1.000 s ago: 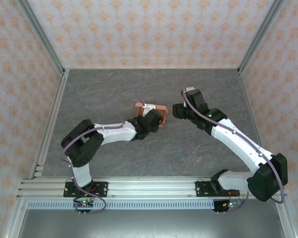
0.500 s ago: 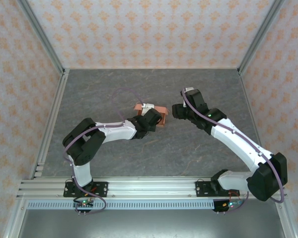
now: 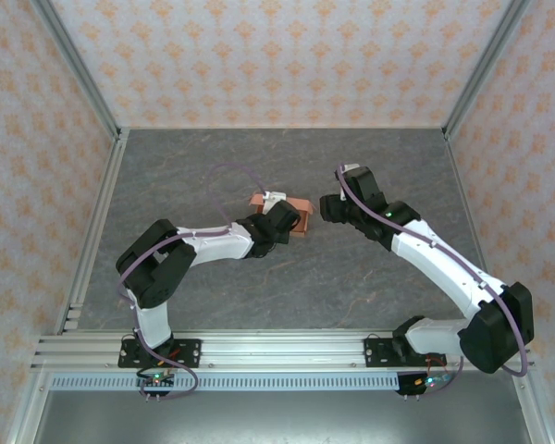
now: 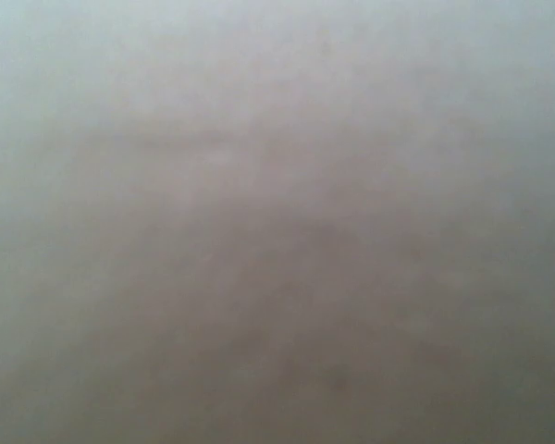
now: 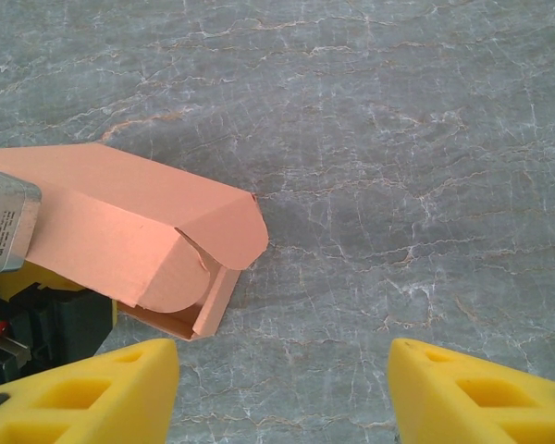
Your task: Fold the paper box
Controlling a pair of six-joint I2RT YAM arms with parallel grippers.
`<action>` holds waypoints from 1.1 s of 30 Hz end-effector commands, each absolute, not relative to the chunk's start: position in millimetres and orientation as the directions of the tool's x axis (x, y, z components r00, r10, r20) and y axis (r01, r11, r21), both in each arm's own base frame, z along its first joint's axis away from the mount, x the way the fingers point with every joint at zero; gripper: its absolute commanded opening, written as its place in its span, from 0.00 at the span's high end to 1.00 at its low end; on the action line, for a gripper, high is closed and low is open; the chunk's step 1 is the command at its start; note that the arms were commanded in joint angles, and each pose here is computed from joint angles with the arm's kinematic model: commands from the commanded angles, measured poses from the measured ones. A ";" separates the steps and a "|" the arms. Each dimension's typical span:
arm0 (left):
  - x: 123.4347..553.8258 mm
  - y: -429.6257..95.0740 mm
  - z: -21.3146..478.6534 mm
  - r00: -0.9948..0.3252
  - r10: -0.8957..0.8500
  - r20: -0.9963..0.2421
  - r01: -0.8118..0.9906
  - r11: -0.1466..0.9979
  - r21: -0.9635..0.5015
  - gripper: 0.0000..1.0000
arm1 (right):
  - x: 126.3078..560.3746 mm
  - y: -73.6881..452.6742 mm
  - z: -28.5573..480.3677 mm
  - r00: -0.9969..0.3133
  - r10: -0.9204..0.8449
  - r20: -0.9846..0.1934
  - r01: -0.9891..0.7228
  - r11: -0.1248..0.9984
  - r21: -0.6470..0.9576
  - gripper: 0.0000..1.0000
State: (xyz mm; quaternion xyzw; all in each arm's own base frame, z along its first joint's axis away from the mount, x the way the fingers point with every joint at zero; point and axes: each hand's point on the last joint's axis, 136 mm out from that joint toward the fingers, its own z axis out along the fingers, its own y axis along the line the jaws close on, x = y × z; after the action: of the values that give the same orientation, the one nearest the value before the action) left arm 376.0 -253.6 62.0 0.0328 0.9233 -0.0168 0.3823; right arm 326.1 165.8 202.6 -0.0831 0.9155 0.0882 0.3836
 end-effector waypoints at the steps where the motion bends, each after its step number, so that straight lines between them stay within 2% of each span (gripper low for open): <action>1: 386.6 -258.0 85.5 -0.661 0.026 -0.750 0.078 0.996 -0.035 0.66 | 324.0 160.9 193.4 -0.710 -0.106 -0.696 -0.218 0.973 0.074 0.38; 22: 407.9 -266.9 82.8 -0.585 0.022 -0.810 0.074 0.997 -0.026 0.67 | 324.9 164.8 184.5 -0.732 -0.122 -0.671 -0.230 0.970 0.074 0.38; 26: 408.8 -265.7 81.5 -0.580 0.032 -0.814 0.073 0.997 -0.013 0.61 | 324.3 165.1 183.4 -0.735 -0.125 -0.666 -0.232 0.970 0.074 0.38; 30: 405.4 -263.3 81.9 -0.584 0.030 -0.811 0.074 0.997 -0.016 0.51 | 323.8 166.0 184.4 -0.736 -0.125 -0.666 -0.235 0.969 0.077 0.38; 33: 400.3 -261.3 85.8 -0.588 0.017 -0.809 0.077 0.996 -0.035 0.48 | 323.1 166.5 185.3 -0.735 -0.123 -0.667 -0.237 0.968 0.083 0.38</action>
State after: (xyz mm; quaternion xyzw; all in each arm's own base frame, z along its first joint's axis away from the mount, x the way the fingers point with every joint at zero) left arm 396.5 -269.6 66.9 0.0456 0.9014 -0.0327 0.4293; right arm 325.2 168.4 184.4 -0.0912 0.9267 0.0833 0.3550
